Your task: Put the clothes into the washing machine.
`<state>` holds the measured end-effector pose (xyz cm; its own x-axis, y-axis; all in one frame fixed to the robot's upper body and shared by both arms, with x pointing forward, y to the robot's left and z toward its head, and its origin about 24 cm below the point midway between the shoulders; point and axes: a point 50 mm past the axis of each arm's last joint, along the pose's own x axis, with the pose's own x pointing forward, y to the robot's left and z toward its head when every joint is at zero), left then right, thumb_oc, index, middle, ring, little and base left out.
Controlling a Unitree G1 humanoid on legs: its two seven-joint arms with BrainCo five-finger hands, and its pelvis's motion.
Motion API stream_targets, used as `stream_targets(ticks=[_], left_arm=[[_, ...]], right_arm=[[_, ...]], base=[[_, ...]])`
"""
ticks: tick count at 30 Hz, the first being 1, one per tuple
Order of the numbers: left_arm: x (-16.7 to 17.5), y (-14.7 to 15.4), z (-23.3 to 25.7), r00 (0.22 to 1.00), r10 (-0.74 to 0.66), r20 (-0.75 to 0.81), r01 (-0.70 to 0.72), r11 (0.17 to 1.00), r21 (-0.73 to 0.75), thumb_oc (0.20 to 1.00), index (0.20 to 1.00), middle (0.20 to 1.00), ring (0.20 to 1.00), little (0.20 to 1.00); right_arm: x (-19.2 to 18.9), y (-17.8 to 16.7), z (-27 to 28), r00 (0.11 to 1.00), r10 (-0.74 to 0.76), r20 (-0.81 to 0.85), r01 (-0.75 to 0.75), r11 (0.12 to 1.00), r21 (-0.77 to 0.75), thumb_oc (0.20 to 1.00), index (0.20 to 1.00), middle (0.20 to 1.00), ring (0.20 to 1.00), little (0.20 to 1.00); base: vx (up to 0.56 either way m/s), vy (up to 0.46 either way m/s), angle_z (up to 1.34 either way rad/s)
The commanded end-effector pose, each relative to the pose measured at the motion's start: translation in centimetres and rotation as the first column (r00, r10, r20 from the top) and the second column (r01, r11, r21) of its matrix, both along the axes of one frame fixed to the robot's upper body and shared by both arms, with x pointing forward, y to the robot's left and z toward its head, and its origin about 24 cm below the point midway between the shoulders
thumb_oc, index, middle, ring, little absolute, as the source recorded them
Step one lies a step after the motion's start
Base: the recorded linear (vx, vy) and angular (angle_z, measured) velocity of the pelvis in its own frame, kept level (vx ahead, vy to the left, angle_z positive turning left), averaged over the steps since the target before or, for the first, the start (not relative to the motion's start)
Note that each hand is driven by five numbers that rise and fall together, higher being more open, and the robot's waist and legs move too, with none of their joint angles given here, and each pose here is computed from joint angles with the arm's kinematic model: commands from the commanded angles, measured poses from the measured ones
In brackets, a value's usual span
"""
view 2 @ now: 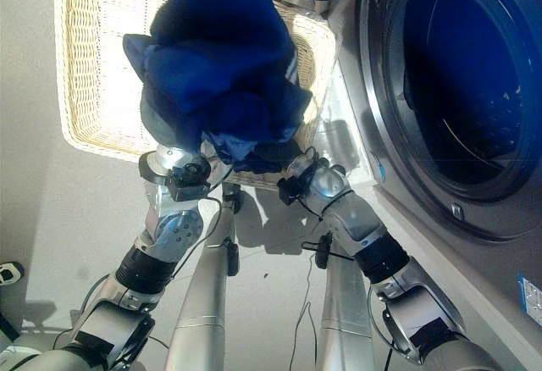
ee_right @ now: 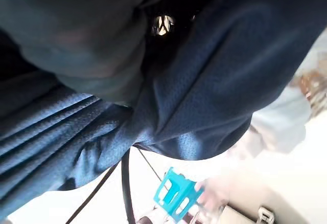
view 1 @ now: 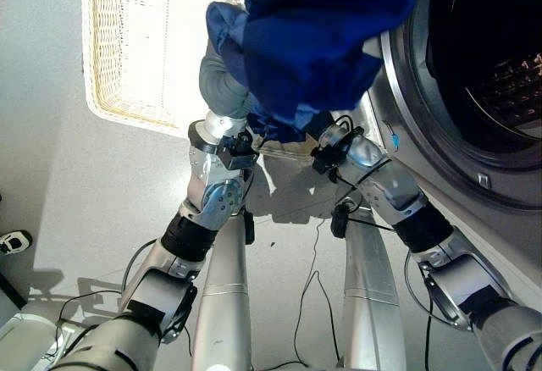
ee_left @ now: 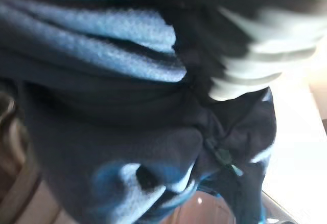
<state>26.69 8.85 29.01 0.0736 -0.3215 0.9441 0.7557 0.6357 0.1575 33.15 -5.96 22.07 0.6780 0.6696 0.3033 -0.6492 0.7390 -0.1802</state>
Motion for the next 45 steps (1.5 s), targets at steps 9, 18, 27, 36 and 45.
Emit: stream_targets(ticks=[9,18,27,36,45], left_arm=[[-1.9,1.6,1.8,0.928,0.372,-0.012,-0.366,0.907,-0.210,0.382,0.382,0.382,0.382,0.382],[-0.1,2.6,0.5,0.847,0.484,-0.218,-0.517,0.845,-0.134,1.000,1.000,1.000,1.000,1.000],[0.9,2.3,-0.2,0.789,0.565,-0.241,-0.583,0.812,-0.005,1.000,1.000,1.000,1.000,1.000],[1.5,2.9,-0.3,0.721,0.644,-0.256,-0.662,0.749,0.020,1.000,1.000,1.000,1.000,1.000],[2.2,4.2,-0.9,0.630,0.701,-0.333,-0.747,0.664,-0.015,1.000,1.000,1.000,1.000,1.000]], right_arm=[[-2.3,-0.2,2.2,0.985,0.152,0.085,-0.165,0.971,0.173,0.200,0.200,0.200,0.200,0.200],[-4.0,-1.5,4.3,0.959,0.183,0.215,-0.241,0.927,0.286,0.200,0.200,0.200,0.200,0.200],[-5.2,-2.4,5.4,0.935,0.175,0.307,-0.281,0.896,0.344,0.200,0.200,0.200,0.200,0.200],[-6.7,-3.6,7.3,0.886,0.097,0.454,-0.300,0.865,0.402,0.200,0.200,0.200,0.200,0.200],[-8.9,-4.7,8.9,0.803,0.027,0.595,-0.361,0.816,0.451,0.200,0.200,0.200,0.200,0.200]], base=[[0.00,0.000,0.00],[0.00,0.000,0.00],[0.01,0.005,0.01],[0.00,0.003,0.00],[0.00,0.000,0.00]])
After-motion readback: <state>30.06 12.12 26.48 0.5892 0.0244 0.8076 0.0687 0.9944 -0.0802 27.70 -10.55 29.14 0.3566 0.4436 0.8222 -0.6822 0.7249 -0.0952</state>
